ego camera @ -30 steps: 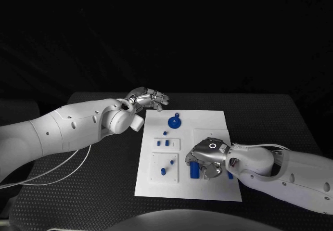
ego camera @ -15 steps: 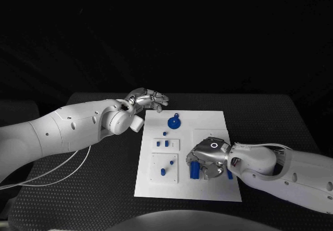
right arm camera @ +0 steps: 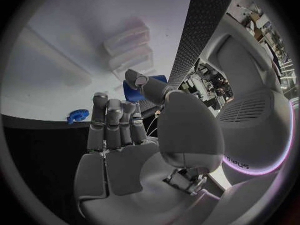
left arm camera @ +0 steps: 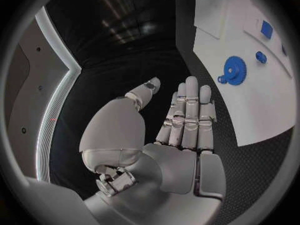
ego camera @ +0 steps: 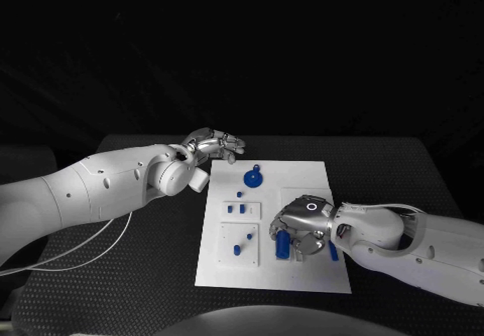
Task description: Assemble the parts on the task board
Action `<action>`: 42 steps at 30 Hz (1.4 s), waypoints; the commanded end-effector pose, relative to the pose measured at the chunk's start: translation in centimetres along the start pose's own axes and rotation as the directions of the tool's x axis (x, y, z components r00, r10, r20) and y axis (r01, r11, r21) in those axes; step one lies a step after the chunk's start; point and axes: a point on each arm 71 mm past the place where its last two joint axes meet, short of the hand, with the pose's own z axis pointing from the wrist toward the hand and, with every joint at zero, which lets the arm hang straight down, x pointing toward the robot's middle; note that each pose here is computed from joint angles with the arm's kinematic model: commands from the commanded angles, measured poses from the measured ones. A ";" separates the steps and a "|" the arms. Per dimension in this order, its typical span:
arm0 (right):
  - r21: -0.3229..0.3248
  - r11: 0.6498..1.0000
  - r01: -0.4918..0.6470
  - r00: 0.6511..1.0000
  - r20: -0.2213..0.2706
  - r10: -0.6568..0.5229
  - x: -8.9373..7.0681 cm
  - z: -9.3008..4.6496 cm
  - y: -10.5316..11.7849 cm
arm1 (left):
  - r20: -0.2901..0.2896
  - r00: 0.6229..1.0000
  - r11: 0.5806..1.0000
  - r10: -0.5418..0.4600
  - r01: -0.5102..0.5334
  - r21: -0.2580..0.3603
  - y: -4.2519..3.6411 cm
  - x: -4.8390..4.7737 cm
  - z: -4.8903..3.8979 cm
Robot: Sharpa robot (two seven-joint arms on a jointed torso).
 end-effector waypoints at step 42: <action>0.007 1.000 0.023 0.997 -0.075 -0.022 2.0 0.6 -0.4 | -0.024 1.000 1.000 0.000 0.000 0.001 -0.09 0.27 0.02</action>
